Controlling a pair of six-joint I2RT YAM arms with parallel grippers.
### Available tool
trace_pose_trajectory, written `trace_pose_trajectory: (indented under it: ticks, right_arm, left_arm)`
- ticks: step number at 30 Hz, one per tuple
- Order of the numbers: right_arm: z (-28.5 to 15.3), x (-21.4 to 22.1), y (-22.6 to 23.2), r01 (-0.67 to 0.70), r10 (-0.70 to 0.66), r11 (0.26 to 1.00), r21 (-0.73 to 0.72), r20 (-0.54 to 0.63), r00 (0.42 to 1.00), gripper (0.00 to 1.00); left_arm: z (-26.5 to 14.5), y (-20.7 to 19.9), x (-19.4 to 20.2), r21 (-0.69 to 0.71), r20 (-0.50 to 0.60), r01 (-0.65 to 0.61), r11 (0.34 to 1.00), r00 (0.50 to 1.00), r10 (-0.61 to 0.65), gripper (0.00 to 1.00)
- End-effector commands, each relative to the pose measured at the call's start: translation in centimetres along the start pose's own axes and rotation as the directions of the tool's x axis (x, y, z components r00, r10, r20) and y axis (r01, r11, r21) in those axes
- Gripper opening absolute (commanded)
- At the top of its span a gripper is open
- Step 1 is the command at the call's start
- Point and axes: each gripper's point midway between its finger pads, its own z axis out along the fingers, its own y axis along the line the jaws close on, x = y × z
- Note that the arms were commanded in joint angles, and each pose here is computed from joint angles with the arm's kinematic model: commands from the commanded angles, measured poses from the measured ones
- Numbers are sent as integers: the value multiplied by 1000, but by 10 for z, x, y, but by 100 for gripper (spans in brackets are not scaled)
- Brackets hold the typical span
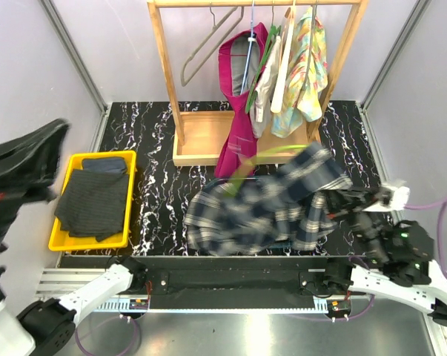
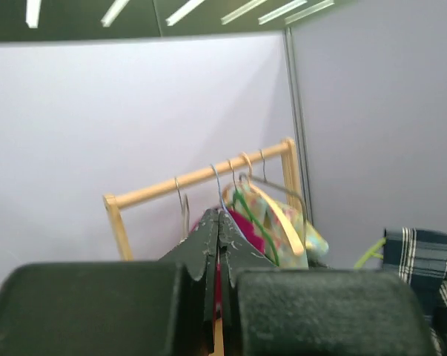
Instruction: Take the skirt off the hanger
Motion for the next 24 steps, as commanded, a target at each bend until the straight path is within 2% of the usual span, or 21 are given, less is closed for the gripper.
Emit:
trace_pose_trajectory:
  ticks: [1, 2, 3, 4, 5, 6, 7, 8, 9, 10, 11, 12, 13, 14, 16, 20, 24]
  right_arm:
    - [-16, -78, -28, -178, 162, 982, 57, 214, 963, 0]
    - [-5, -74, -13, -153, 144, 988, 36, 181, 973, 0]
    - [4, -70, 3, -131, 132, 991, -13, 157, 979, 0]
    - [11, -67, 16, -112, 117, 993, -44, 136, 984, 0]
    - [25, -60, 43, -75, 87, 990, -121, 96, 992, 0]
    - [30, -58, 57, -61, 75, 984, -166, 79, 994, 0]
    - [40, -43, 78, -32, 40, 975, -220, 31, 999, 0]
    - [39, -48, 101, -25, 27, 944, -328, 3, 1000, 0]
    - [41, -39, 115, -20, 0, 927, -376, -54, 999, 0]
    - [50, -40, 137, -38, -4, 904, -425, -97, 995, 0]
    - [43, -27, 159, -43, -51, 849, -527, -163, 985, 0]
    - [44, -24, 173, -57, -67, 819, -571, -195, 978, 0]
    - [52, -24, 193, -66, -90, 790, -609, -221, 971, 0]
    - [44, -14, 208, -88, -130, 732, -676, -266, 955, 0]
    - [45, -14, 230, -117, -158, 673, -730, -297, 942, 0]
    - [41, -30, 243, -136, -152, 623, -771, -289, 945, 0]
    - [35, -41, 236, -133, -141, 628, -767, -281, 949, 0]
  left_arm:
    - [-4, -2, 3, 1, 28, 13, 1000, 1000, -13, 0]
    - [0, -10, 20, 36, -8, 47, 998, 999, -46, 0]
    - [4, -22, 36, 70, -46, 159, 985, 987, -156, 0]
    - [10, -40, 77, 151, -136, 232, 961, 968, -212, 0]
    - [12, -47, 97, 165, -188, 294, 941, 946, -263, 0]
    - [13, -55, 114, 205, -226, 321, 925, 935, -274, 0]
    - [15, -57, 157, 187, -316, 365, 912, 901, -296, 0]
    - [15, -58, 173, 198, -345, 356, 913, 897, -275, 2]
    - [14, -61, 188, 204, -380, 373, 905, 883, -278, 11]
    - [14, -64, 209, 199, -426, 400, 895, 857, -289, 14]
    - [14, -68, 216, 210, -448, 424, 881, 843, -299, 17]
    - [17, -72, 223, 216, -468, 455, 864, 825, -317, 27]
    - [20, -72, 227, 207, -475, 476, 855, 813, -337, 28]
    - [24, -72, 228, 185, -478, 504, 844, 797, -371, 29]
    - [34, -67, 224, 186, -447, 496, 848, 812, -376, 34]
    - [39, -56, 208, 172, -376, 435, 884, 858, -349, 40]
    - [30, -50, 188, 177, -313, 367, 913, 901, -301, 39]
